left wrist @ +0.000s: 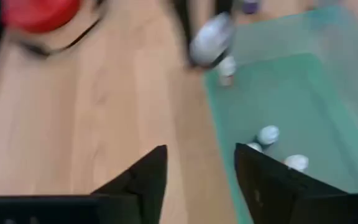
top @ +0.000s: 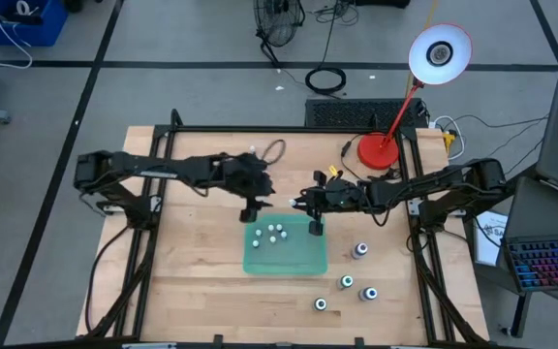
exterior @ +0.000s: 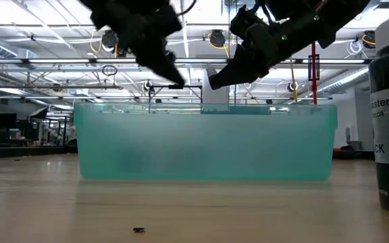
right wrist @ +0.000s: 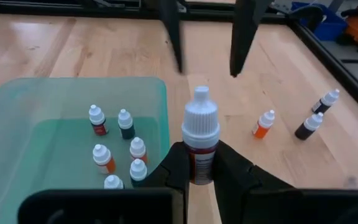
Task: Pick & Place food coloring
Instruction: Put the small red food coloring bottle into the blue bin
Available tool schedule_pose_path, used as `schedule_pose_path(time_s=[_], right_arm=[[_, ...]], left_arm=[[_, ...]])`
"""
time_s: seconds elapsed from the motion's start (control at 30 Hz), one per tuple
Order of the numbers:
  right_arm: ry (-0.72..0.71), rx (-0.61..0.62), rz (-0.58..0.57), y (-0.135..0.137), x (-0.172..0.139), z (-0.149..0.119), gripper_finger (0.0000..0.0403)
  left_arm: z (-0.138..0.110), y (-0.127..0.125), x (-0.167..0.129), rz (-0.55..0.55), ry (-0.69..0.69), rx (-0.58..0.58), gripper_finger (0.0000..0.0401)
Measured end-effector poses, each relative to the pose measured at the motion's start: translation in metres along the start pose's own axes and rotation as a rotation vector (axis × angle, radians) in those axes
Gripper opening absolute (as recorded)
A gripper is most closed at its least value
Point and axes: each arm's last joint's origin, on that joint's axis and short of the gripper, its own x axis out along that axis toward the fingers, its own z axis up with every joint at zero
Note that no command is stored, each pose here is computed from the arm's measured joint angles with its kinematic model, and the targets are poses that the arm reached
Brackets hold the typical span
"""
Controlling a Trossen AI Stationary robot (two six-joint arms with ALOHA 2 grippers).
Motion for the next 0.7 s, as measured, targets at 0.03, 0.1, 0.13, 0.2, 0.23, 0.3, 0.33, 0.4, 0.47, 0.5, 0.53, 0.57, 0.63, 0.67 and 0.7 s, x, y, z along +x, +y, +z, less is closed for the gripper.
schedule_pose_path(time_s=[0.03, 0.1, 0.13, 0.2, 0.23, 0.3, 0.33, 0.4, 0.47, 0.5, 0.53, 0.57, 0.63, 0.67, 0.7], right_arm=[[0.007, 0.003, 0.0, 0.0, 0.0, -0.001, 0.0034], [0.017, 0.01, 0.004, 0.001, 0.0, -0.002, 0.0034], [0.02, 0.012, 0.005, 0.002, 0.0, -0.002, 0.0034], [0.026, 0.014, 0.009, 0.003, 0.0, -0.003, 0.0034], [0.027, 0.015, 0.011, 0.004, -0.001, -0.003, 0.0034], [0.026, 0.014, 0.014, 0.005, -0.001, -0.003, 0.0034], [0.026, 0.013, 0.016, 0.006, -0.001, -0.003, 0.0034], [0.026, 0.012, 0.018, 0.006, -0.001, -0.003, 0.0033], [0.025, 0.01, 0.021, 0.008, -0.001, -0.003, 0.0033], [0.025, 0.008, 0.021, 0.008, -0.001, -0.003, 0.0033], [0.026, 0.006, 0.022, 0.008, -0.001, -0.003, 0.0033], [0.026, 0.005, 0.022, 0.008, -0.001, -0.003, 0.0033], [0.026, 0.004, 0.022, 0.008, -0.001, -0.003, 0.0033], [0.025, 0.003, 0.021, 0.008, -0.001, -0.003, 0.0033], [0.025, 0.003, 0.021, 0.008, -0.001, -0.002, 0.0033]], left_arm=[[0.008, -0.001, 0.0, -0.022, 0.006, 0.031, 0.0201], [0.022, -0.005, 0.0, -0.042, 0.002, 0.074, 0.0214], [0.029, -0.006, 0.0, -0.043, -0.017, 0.092, 0.0218], [0.039, -0.009, 0.001, -0.044, -0.038, 0.118, 0.0219], [0.042, -0.009, 0.0, -0.046, -0.042, 0.122, 0.0218], [0.05, -0.009, 0.003, -0.039, -0.079, 0.122, 0.0212], [0.053, -0.008, 0.004, -0.035, -0.093, 0.117, 0.0208], [0.052, -0.007, 0.008, -0.037, -0.087, 0.094, 0.02], [0.054, -0.006, 0.016, -0.033, -0.102, 0.082, 0.0192], [0.053, -0.005, 0.02, -0.036, -0.094, 0.076, 0.0189], [0.05, -0.006, 0.023, -0.047, -0.077, 0.073, 0.0186], [0.05, -0.006, 0.027, -0.051, -0.075, 0.073, 0.0183], [0.05, -0.006, 0.032, -0.066, -0.077, 0.073, 0.018], [0.049, -0.006, 0.033, -0.072, -0.068, 0.071, 0.018], [0.048, -0.006, 0.035, -0.072, -0.069, 0.072, 0.018]])
